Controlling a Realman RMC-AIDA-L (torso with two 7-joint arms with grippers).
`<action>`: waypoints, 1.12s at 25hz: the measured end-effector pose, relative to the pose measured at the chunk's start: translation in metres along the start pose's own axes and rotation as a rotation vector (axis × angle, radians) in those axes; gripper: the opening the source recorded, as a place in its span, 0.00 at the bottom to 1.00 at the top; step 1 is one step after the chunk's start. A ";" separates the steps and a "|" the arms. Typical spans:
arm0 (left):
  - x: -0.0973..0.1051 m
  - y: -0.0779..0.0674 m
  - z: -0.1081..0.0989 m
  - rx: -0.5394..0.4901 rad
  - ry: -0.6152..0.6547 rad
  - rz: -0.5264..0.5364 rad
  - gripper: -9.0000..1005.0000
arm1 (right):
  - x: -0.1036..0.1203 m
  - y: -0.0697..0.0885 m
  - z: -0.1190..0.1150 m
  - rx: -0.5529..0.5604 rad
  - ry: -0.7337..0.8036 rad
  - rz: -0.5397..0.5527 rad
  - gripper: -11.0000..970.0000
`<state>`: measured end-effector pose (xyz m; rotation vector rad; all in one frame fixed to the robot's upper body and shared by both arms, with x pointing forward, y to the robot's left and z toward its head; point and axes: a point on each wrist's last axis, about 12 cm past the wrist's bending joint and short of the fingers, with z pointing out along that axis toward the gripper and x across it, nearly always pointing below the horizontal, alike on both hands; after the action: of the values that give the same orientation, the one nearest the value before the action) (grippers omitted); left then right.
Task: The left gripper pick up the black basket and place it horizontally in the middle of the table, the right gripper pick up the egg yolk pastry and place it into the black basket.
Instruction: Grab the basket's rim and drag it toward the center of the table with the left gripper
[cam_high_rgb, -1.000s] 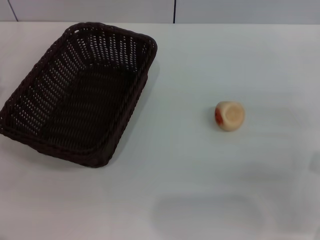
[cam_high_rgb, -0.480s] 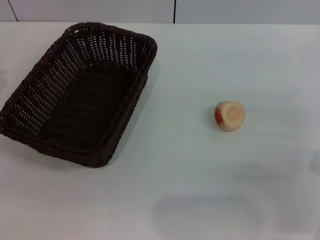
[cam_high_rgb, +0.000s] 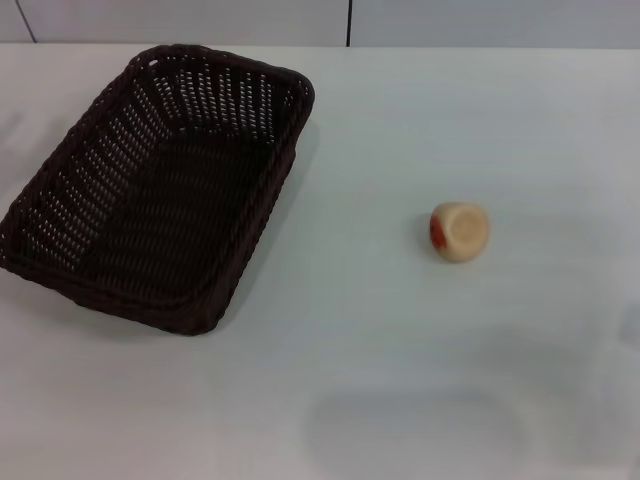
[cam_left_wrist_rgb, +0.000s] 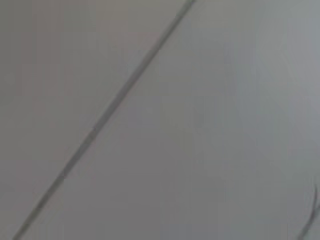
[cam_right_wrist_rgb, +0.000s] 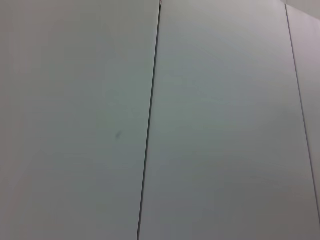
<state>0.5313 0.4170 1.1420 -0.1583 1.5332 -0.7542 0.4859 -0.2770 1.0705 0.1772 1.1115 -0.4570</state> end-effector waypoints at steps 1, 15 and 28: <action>-0.004 -0.002 0.004 0.003 0.035 0.004 0.79 | 0.000 0.000 0.000 0.000 0.000 0.000 0.52; -0.031 -0.045 0.064 -0.169 0.562 0.266 0.78 | 0.000 -0.001 -0.002 0.017 0.004 0.004 0.52; 0.000 -0.069 0.098 -0.218 0.851 0.466 0.77 | 0.000 -0.002 -0.003 0.020 0.008 0.004 0.51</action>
<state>0.5990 0.3284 1.1865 0.4042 2.3429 -0.2675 0.4829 -0.2775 1.0696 0.1987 1.1143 -0.4637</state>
